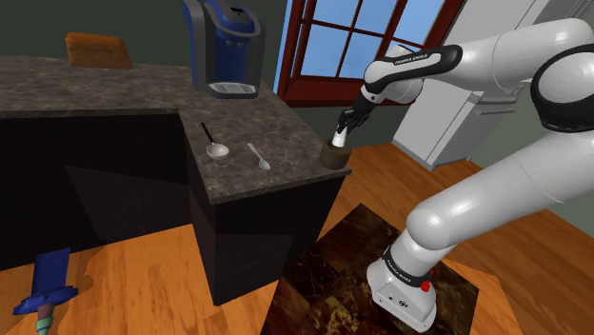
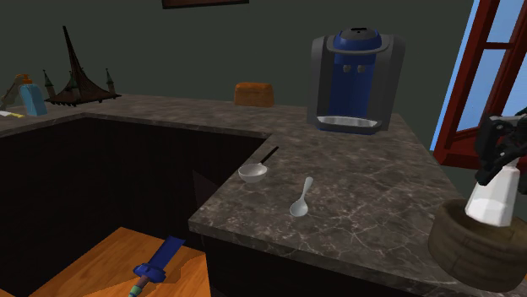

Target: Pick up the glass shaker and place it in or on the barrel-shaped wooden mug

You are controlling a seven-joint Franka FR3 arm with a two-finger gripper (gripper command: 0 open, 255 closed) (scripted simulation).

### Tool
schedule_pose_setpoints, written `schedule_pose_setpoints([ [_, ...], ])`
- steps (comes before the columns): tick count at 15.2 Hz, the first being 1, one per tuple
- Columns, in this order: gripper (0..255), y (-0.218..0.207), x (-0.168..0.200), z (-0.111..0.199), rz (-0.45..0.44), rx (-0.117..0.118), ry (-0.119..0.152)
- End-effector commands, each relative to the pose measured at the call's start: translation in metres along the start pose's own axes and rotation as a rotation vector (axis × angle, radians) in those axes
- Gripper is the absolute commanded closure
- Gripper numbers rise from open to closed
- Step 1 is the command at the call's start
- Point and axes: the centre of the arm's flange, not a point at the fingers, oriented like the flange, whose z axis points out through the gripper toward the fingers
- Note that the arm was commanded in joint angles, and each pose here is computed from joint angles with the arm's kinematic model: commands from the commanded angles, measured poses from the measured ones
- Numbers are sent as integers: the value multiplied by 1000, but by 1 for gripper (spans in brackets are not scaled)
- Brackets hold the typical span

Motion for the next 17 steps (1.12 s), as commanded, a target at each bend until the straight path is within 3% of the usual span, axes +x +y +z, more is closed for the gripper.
schedule_pose_setpoints([
  [1,255,0,0,0,0,0,0],
  [2,255,0,0,0,0,0,0],
  [3,0,0,0,0,0,0,0],
  [8,0,0,0,0,0,0,0],
  [12,0,0,0,-50,0,0,0],
  [17,0,0,0,-50,0,0,0],
])
